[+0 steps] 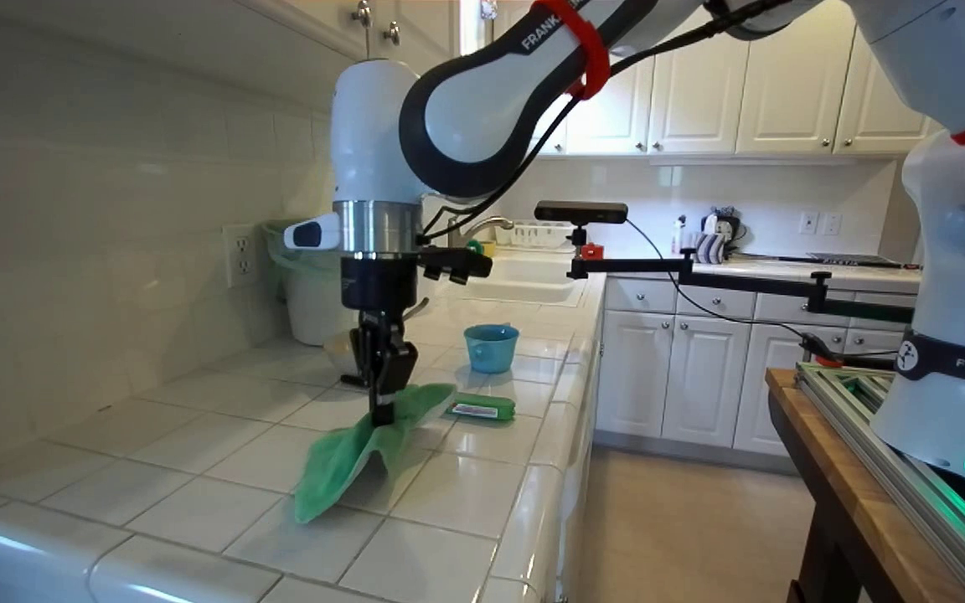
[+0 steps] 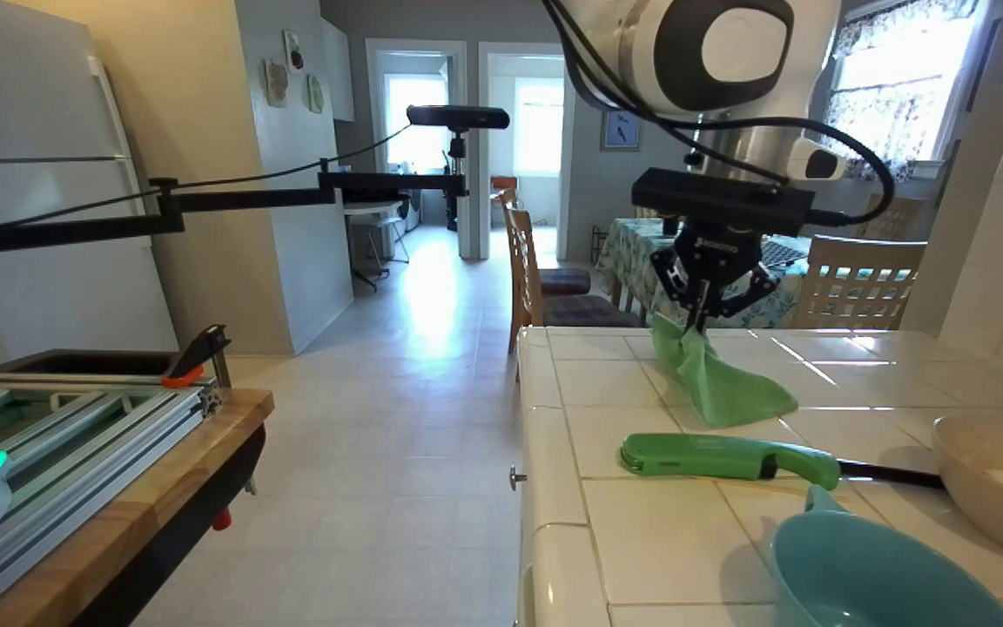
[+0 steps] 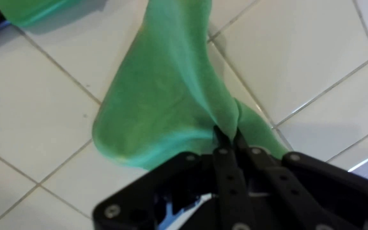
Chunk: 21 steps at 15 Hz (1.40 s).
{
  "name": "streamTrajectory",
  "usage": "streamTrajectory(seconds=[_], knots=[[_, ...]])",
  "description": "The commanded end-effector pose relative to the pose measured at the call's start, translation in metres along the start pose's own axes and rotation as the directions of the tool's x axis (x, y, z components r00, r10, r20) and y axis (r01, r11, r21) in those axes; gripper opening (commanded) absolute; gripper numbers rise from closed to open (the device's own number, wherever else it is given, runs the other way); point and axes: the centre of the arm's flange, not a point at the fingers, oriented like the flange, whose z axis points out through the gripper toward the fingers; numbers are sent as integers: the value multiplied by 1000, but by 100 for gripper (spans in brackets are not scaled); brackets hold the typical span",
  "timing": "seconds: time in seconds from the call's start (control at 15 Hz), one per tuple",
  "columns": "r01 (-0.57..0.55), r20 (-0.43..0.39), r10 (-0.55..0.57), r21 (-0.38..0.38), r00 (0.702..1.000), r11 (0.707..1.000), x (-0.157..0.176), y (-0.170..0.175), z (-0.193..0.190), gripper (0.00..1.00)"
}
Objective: Use the towel to wipe the green object
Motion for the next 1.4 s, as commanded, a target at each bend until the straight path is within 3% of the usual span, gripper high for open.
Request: streamTrajectory(seconds=[0.0, 0.4, 0.53, 0.8, 1.2, 1.33], knots=[[-89, 17, 90, -24, 996, 996, -33, -15, -18, 1], [-236, -14, 236, -18, 972, 972, -57, 1, -31, 1], [-312, -45, 311, -14, 949, 950, -64, 3, -33, 1], [-489, -99, 484, -23, 869, 872, -77, 3, -41, 1], [-621, -118, 610, -88, 783, 779, -81, -3, -44, 1], [-667, -151, 650, -124, 745, 735, -89, 1, -51, 1]])
